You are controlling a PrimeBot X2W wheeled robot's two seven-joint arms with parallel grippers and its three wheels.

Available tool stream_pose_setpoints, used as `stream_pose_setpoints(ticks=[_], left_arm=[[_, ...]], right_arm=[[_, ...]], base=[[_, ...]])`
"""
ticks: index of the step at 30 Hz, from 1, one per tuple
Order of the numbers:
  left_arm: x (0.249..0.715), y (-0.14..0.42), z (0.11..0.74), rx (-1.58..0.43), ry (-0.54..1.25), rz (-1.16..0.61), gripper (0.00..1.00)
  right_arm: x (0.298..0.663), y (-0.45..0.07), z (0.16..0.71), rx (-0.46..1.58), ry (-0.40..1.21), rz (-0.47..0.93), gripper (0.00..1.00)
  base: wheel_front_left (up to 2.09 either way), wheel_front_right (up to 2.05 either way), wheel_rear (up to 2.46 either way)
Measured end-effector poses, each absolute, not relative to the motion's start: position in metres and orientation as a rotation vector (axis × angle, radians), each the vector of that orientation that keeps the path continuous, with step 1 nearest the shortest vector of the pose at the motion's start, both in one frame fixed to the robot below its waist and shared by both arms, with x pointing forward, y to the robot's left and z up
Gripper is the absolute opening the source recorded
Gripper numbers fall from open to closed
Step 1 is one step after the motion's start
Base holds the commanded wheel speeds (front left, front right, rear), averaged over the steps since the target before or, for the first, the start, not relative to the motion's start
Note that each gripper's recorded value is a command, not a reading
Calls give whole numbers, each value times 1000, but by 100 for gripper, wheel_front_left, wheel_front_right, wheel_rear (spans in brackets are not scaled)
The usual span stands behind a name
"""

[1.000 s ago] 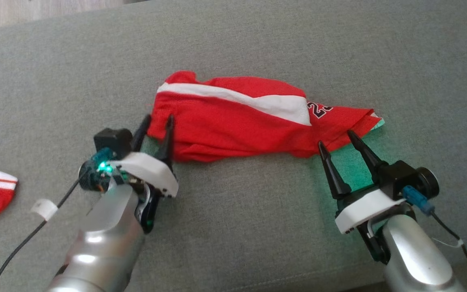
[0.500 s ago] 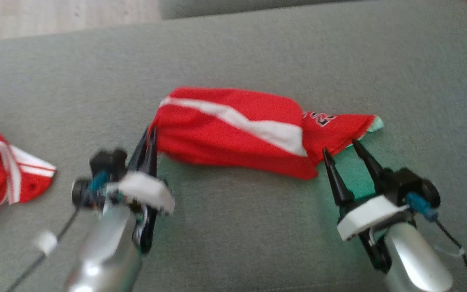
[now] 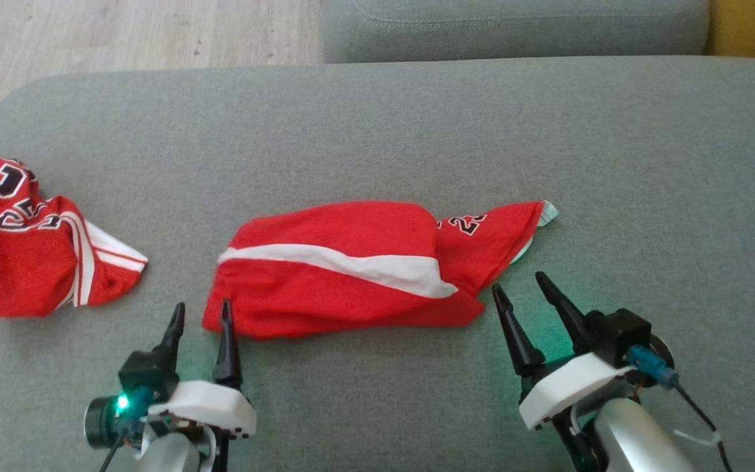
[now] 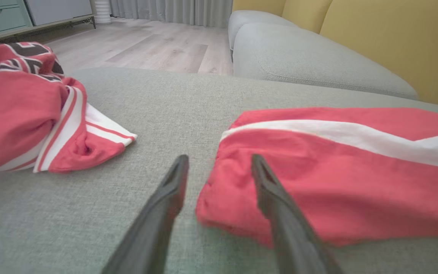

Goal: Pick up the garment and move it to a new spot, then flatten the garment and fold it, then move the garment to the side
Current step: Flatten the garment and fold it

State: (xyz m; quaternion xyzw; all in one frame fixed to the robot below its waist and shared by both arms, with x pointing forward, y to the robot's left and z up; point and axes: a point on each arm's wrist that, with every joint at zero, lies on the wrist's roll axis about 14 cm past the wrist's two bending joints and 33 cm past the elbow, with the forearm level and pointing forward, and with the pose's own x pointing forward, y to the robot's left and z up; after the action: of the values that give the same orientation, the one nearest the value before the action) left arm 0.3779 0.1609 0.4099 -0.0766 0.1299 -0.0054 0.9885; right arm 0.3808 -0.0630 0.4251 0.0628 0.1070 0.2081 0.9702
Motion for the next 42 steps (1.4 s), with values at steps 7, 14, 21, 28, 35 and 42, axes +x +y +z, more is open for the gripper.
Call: stream_pose_setpoints(ticks=[7, 14, 21, 28, 35, 42], left_arm=[[371, 162, 409, -158, 255, -13, 100], [367, 178, 414, -154, 235, 21, 100], [367, 182, 419, -161, 218, 36, 100], [370, 178, 422, -167, 207, 24, 100], [374, 163, 422, -169, 210, -28, 100], [377, 149, 421, -177, 214, -68, 100]], right_arm=[[371, -37, 405, 124, 292, 504, 100], [379, -19, 393, 76, 336, 569, 100], [374, -12, 379, 48, 386, 602, 0], [401, -30, 408, 68, 277, 528, 0], [448, -89, 476, -105, 33, 402, 0], [428, -130, 465, -190, 57, 293, 100]], base=[[0, 0, 0], [0, 0, 0], [0, 0, 0], [0, 0, 0], [0, 0, 0], [0, 0, 0]])
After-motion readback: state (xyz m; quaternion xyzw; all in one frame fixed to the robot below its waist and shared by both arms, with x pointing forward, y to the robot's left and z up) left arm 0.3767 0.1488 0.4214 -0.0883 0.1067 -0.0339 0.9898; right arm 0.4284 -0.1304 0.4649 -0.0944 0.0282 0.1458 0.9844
